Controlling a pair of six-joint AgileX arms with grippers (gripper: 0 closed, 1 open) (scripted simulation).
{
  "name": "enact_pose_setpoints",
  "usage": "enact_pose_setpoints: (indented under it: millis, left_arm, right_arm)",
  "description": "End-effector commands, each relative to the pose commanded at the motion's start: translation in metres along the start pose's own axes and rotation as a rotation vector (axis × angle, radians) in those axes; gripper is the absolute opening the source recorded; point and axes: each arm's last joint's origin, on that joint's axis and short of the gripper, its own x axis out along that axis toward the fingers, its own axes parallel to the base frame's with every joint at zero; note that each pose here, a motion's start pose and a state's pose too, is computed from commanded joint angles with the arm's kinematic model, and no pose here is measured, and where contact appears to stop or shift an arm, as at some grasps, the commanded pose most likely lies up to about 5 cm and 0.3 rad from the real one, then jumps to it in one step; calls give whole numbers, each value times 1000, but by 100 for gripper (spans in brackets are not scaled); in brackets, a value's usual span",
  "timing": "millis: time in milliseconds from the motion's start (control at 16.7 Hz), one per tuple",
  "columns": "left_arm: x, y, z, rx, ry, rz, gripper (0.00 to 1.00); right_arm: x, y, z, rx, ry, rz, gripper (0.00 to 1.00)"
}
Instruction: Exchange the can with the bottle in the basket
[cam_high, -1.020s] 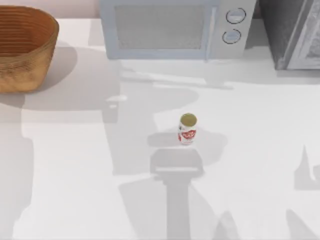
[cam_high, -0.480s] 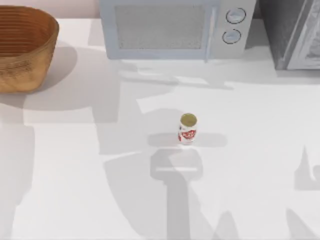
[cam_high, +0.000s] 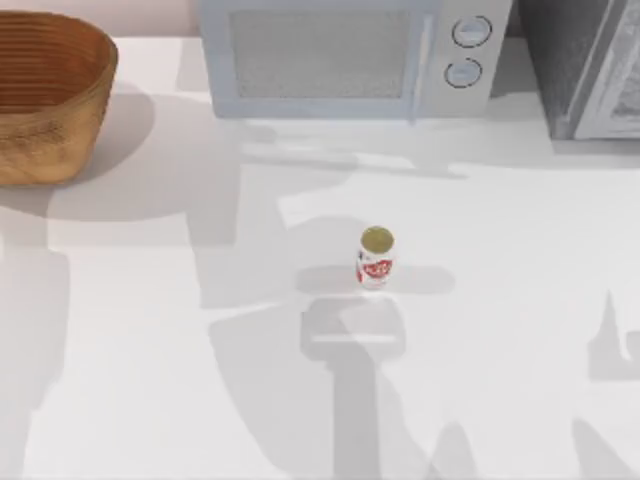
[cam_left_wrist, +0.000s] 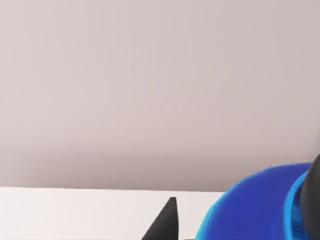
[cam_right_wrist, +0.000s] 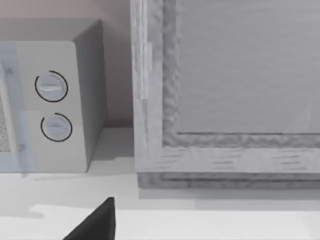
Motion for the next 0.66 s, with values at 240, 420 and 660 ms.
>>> enact_pose_setpoints:
  millis: [240,420,660]
  left_arm:
    - [0,0,0,0,0,0,90]
    - [0,0,0,0,0,0,100]
    - [0,0,0,0,0,0,100]
  right_arm:
    - [0,0,0,0,0,0,100]
    - [0,0,0,0,0,0,100]
    - [0,0,0,0,0,0,100]
